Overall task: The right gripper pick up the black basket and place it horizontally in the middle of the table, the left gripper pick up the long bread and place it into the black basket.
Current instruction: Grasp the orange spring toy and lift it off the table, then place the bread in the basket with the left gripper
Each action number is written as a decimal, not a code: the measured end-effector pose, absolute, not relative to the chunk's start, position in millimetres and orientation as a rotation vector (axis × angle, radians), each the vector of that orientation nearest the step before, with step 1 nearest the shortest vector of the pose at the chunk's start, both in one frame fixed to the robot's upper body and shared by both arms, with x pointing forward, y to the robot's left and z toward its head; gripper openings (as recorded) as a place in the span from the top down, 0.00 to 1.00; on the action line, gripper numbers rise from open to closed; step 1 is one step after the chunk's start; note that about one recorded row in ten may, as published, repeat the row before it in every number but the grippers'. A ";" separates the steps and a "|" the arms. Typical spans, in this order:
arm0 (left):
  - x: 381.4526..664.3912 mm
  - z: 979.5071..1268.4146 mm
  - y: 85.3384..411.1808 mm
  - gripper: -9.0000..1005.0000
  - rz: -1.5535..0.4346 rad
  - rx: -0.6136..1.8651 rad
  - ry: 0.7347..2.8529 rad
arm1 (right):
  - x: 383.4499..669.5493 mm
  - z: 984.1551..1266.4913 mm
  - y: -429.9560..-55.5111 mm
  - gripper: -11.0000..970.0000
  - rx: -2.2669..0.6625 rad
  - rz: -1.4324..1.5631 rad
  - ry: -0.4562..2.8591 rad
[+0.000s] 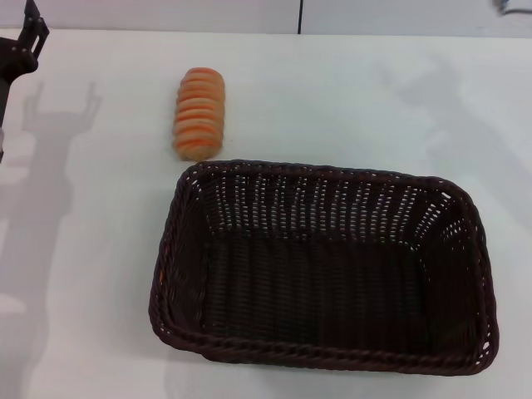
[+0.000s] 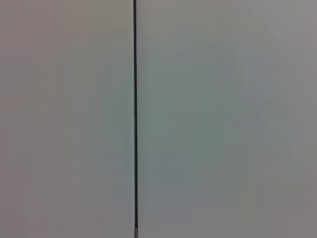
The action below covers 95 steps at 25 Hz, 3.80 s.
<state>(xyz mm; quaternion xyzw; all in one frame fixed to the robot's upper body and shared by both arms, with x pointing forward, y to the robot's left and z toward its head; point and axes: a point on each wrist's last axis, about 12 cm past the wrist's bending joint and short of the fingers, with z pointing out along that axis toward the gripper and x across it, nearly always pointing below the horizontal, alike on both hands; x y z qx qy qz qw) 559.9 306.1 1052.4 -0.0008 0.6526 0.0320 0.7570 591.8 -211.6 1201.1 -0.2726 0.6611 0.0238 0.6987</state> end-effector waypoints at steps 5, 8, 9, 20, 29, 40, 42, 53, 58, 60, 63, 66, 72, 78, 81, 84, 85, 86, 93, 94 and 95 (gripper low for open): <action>565.0 1056.6 303.1 0.14 0.064 0.007 1.409 | 584.1 1195.3 -232.4 0.14 -0.365 -0.222 1.489; 567.7 1058.1 301.1 0.14 0.060 0.016 1.406 | 573.2 1185.4 -241.1 0.14 -0.242 -0.390 1.442; 568.0 1058.3 300.9 0.14 0.059 0.016 1.406 | 566.6 1179.3 -242.5 0.14 -0.217 -0.439 1.401; 576.6 1064.2 276.2 0.14 -0.030 0.145 1.419 | 478.3 1094.5 -293.9 0.14 0.173 -0.352 1.309; 610.9 1107.7 235.3 0.14 -0.126 0.306 1.730 | 425.3 1058.2 -319.0 0.14 0.311 -0.393 1.423; 624.7 1140.0 179.3 0.14 -0.110 0.526 2.203 | 405.5 1051.4 -330.2 0.14 0.374 -0.452 1.434; 627.4 1135.5 176.2 0.14 -0.107 0.533 2.235 | 404.0 1051.2 -331.2 0.14 0.375 -0.459 1.432; 638.0 1112.4 174.0 0.14 -0.070 0.543 2.301 | 401.8 1049.3 -334.5 0.14 0.382 -0.483 1.418; 640.2 1104.8 176.2 0.14 -0.057 0.539 2.309 | 401.5 1048.7 -335.8 0.14 0.380 -0.488 1.420; 640.6 1101.3 176.5 0.14 -0.054 0.540 2.322 | 401.4 1048.5 -336.0 0.14 0.379 -0.488 1.421; 640.9 1098.3 175.5 0.14 -0.058 0.539 2.338 | 401.6 1048.6 -336.0 0.14 0.379 -0.488 1.420; 641.4 1096.9 175.1 0.14 -0.063 0.534 2.350 | 402.4 1048.9 -336.0 0.14 0.376 -0.491 1.420; 640.5 1095.4 175.3 0.15 -0.055 0.547 2.380 | 402.8 1047.4 -336.2 0.14 0.370 -0.493 1.426; 638.8 1095.7 174.4 0.25 -0.029 0.593 2.405 | 402.8 1047.0 -336.2 0.14 0.368 -0.494 1.428; 637.2 1098.4 171.7 0.34 -0.034 0.609 2.404 | 402.5 1046.7 -336.4 0.14 0.368 -0.495 1.429; 630.1 1109.2 162.9 0.37 -0.056 0.658 2.358 | 402.5 1046.7 -336.4 0.14 0.368 -0.495 1.429; 627.2 1114.2 160.1 0.38 -0.062 0.680 2.331 | 402.6 1046.7 -336.3 0.14 0.367 -0.495 1.429; 624.4 1118.7 157.8 0.39 -0.068 0.702 2.305 | 403.3 1047.0 -336.1 0.14 0.367 -0.493 1.427; 600.1 1172.1 149.0 0.47 -0.167 0.918 2.111 | 406.3 1047.7 -334.8 0.14 0.361 -0.486 1.424; 596.9 1179.6 150.0 0.47 -0.182 0.950 2.082 | 407.2 1047.5 -334.5 0.14 0.358 -0.485 1.426; 596.9 1179.6 150.0 0.48 -0.182 0.950 2.082 | 408.1 1047.2 -334.4 0.14 0.356 -0.484 1.427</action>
